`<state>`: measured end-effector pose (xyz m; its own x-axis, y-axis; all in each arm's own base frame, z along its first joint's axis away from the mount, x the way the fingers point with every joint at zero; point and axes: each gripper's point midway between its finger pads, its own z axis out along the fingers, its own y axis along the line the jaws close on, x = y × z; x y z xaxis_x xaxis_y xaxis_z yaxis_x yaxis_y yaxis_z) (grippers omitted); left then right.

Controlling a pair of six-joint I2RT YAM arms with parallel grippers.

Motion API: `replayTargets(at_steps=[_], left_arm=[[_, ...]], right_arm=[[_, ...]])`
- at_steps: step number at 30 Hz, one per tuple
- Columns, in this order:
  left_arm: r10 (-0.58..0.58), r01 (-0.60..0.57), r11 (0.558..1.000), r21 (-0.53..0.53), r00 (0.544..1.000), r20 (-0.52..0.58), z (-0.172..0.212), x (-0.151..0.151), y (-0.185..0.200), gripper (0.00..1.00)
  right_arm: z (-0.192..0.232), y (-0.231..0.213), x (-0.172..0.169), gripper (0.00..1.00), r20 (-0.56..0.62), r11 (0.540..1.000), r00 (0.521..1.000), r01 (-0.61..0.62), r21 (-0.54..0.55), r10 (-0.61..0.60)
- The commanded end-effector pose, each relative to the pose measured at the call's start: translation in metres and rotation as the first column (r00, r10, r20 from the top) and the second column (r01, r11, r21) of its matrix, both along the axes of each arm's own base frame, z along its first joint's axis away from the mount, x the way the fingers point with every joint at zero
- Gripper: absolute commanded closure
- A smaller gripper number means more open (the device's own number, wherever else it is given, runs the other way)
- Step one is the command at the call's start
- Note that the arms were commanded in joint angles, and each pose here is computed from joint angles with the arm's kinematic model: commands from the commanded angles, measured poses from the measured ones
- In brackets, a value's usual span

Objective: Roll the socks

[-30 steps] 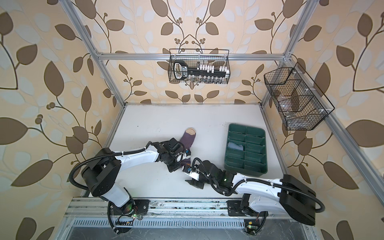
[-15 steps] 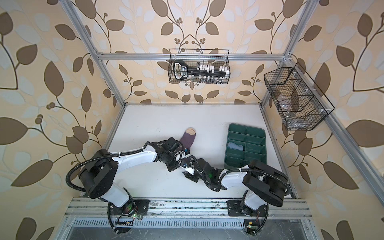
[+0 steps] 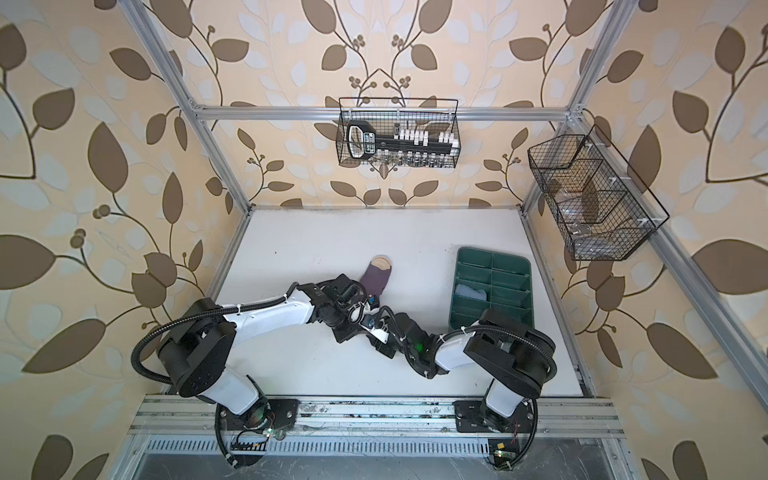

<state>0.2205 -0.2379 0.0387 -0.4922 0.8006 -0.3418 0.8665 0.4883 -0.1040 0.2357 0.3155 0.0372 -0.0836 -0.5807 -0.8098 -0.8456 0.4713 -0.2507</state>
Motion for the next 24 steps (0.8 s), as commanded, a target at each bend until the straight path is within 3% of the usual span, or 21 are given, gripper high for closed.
replayTargets(at_steps=[1, 11, 15, 21, 24], left_arm=[[-0.015, 0.015, 0.999, -0.029, 1.000, -0.013, 0.007, -0.005, -0.004, 1.00], [-0.006, 0.006, 0.999, -0.034, 1.000, -0.014, 0.010, -0.004, -0.006, 0.98], [0.015, -0.015, 0.999, -0.050, 1.000, 0.015, 0.018, 0.000, -0.006, 0.86], [0.125, -0.110, 0.986, -0.124, 0.985, 0.117, 0.048, 0.015, -0.005, 0.54], [0.185, -0.152, 0.971, -0.183, 0.966, 0.178, 0.069, 0.020, -0.001, 0.46]], right_arm=[[0.011, 0.020, -0.004, 0.56, 0.032, 0.995, 0.995, -0.096, 0.027, 0.095], [0.005, 0.025, -0.012, 0.88, 0.029, 0.989, 0.989, -0.146, -0.003, 0.146], [0.006, 0.026, -0.012, 1.00, 0.033, 0.990, 0.989, -0.143, -0.005, 0.143], [0.007, 0.022, -0.019, 1.00, -0.016, 0.990, 0.990, -0.139, -0.003, 0.139], [0.006, 0.020, -0.028, 1.00, -0.078, 0.989, 0.986, -0.148, -0.005, 0.147]])
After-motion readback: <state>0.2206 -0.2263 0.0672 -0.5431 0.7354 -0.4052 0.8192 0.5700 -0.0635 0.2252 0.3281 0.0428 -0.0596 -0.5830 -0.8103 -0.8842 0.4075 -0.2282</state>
